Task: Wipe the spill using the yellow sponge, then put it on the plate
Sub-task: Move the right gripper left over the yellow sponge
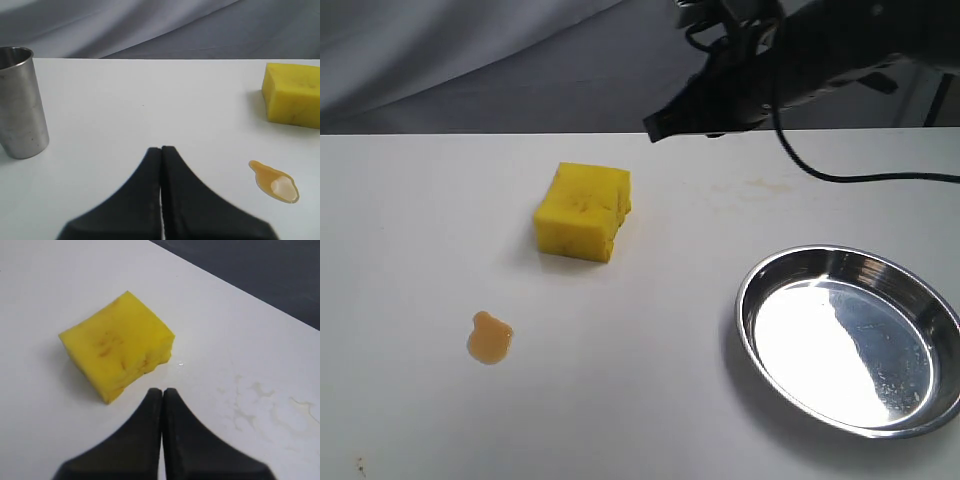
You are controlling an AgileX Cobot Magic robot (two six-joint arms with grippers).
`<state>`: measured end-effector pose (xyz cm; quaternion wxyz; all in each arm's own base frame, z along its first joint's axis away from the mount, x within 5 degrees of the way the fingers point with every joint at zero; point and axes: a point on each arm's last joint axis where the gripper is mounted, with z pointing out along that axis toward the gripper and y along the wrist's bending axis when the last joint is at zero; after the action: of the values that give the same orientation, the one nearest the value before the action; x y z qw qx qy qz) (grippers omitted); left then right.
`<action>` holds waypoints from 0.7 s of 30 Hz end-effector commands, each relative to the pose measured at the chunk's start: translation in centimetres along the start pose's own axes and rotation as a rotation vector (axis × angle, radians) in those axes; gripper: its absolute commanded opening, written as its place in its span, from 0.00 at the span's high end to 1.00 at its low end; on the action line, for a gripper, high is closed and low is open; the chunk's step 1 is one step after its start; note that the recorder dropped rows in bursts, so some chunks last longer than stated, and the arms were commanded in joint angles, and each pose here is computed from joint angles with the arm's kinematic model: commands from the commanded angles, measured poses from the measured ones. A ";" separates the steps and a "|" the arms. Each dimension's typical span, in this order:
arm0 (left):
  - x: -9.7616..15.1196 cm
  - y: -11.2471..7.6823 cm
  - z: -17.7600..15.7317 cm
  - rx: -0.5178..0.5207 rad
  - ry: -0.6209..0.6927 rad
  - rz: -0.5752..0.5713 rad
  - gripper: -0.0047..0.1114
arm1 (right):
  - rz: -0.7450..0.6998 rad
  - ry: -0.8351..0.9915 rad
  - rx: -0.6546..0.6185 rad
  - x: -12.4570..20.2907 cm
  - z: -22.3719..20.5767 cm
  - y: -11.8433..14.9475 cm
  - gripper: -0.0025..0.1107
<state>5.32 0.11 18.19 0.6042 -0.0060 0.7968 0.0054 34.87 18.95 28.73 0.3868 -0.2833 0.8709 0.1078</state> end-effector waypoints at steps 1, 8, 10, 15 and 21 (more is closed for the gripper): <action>0.0 0.0 0.0 0.000 -0.012 0.000 0.96 | 0.042 -0.006 -0.019 -1.0 3.3 0.2 0.98; 0.0 0.0 0.0 0.000 -0.012 0.000 0.96 | 0.025 -0.020 -0.012 -0.6 6.9 -0.1 0.98; 0.0 0.0 0.0 0.000 -0.012 0.000 0.96 | 0.019 -0.028 -0.006 -0.6 7.3 -0.1 0.98; 0.0 0.0 0.0 0.000 -0.012 0.000 0.96 | 0.019 -0.042 -0.002 -0.7 7.3 -0.2 0.98; 0.0 0.0 0.0 0.000 -0.012 0.000 0.96 | -0.021 -0.030 0.011 -0.6 7.3 -0.3 0.57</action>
<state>5.32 0.11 18.19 0.6042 -0.0060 0.7968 0.0054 39.70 21.86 23.86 0.3934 -0.2747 0.8699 0.1146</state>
